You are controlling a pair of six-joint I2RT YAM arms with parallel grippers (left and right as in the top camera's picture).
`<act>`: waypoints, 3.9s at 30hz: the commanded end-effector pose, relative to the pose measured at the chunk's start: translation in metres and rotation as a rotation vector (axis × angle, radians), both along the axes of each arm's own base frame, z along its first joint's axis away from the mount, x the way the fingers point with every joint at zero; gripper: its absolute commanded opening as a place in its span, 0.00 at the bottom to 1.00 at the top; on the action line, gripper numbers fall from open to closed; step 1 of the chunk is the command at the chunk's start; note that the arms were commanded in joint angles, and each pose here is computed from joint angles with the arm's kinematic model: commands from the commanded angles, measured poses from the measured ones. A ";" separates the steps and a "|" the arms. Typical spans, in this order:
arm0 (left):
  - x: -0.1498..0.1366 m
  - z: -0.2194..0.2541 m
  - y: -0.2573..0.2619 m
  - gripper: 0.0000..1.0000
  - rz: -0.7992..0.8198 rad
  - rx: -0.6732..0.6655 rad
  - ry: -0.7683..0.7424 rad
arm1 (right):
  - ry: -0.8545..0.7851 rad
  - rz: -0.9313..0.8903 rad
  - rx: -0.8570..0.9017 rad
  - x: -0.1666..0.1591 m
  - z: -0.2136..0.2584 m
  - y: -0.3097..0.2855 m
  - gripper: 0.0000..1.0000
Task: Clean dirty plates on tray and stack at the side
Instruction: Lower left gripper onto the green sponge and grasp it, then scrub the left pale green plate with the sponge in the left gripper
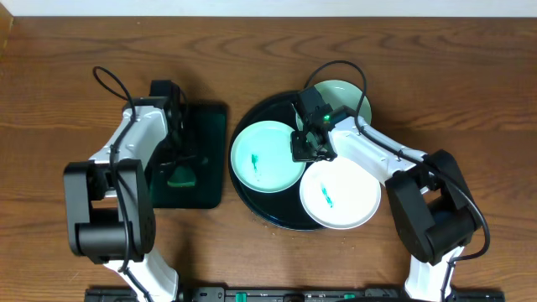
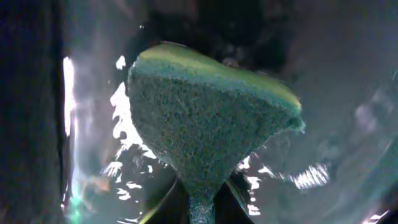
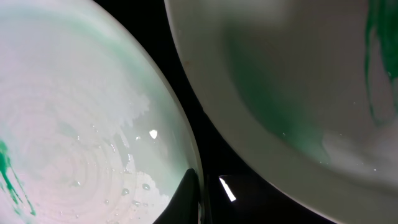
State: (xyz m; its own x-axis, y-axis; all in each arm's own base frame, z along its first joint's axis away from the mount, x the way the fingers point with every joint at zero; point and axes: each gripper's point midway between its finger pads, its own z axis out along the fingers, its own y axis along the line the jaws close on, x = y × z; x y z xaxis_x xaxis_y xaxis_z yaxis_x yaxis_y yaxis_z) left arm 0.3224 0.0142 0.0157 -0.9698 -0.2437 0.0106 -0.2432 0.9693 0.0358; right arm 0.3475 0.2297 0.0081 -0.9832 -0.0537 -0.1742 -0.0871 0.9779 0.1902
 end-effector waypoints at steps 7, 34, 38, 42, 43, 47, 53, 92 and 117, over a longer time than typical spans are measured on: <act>0.015 0.083 0.004 0.07 0.012 0.013 -0.222 | -0.009 0.015 0.026 0.004 -0.001 0.011 0.01; 0.032 0.068 -0.135 0.07 0.057 -0.210 -0.270 | 0.065 -0.149 0.016 -0.004 -0.005 0.000 0.01; 0.030 0.040 -0.153 0.07 0.046 -0.202 -0.211 | 0.065 -0.149 0.015 -0.004 -0.005 0.000 0.01; 0.023 0.019 -0.169 0.07 0.014 -0.192 -0.167 | 0.060 -0.149 0.009 -0.003 -0.005 -0.001 0.01; 0.021 0.015 -0.173 0.07 0.003 -0.190 -0.157 | 0.058 -0.146 0.009 -0.003 -0.005 -0.001 0.01; 0.011 0.006 -0.188 0.07 -0.042 -0.183 -0.130 | 0.058 -0.147 0.009 -0.003 -0.005 -0.001 0.01; 0.011 -0.005 -0.216 0.07 -0.121 -0.244 -0.136 | 0.057 -0.146 0.009 -0.003 -0.005 -0.001 0.01; 0.036 0.001 -0.135 0.07 0.091 0.081 -0.242 | 0.052 -0.146 0.001 -0.003 -0.007 -0.002 0.01; 0.059 0.007 -0.152 0.07 -0.111 0.039 -0.327 | 0.046 -0.145 0.006 -0.002 -0.006 -0.001 0.01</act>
State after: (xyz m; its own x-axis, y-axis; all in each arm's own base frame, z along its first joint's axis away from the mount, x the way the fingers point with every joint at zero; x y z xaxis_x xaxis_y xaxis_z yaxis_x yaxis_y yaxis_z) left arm 0.3723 -0.1745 0.0253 -0.9668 -0.0825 -0.2419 -0.0427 0.9853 -0.1655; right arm 0.3451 0.2288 0.0079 -0.9874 0.0900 -0.1303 0.0607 0.9750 0.2135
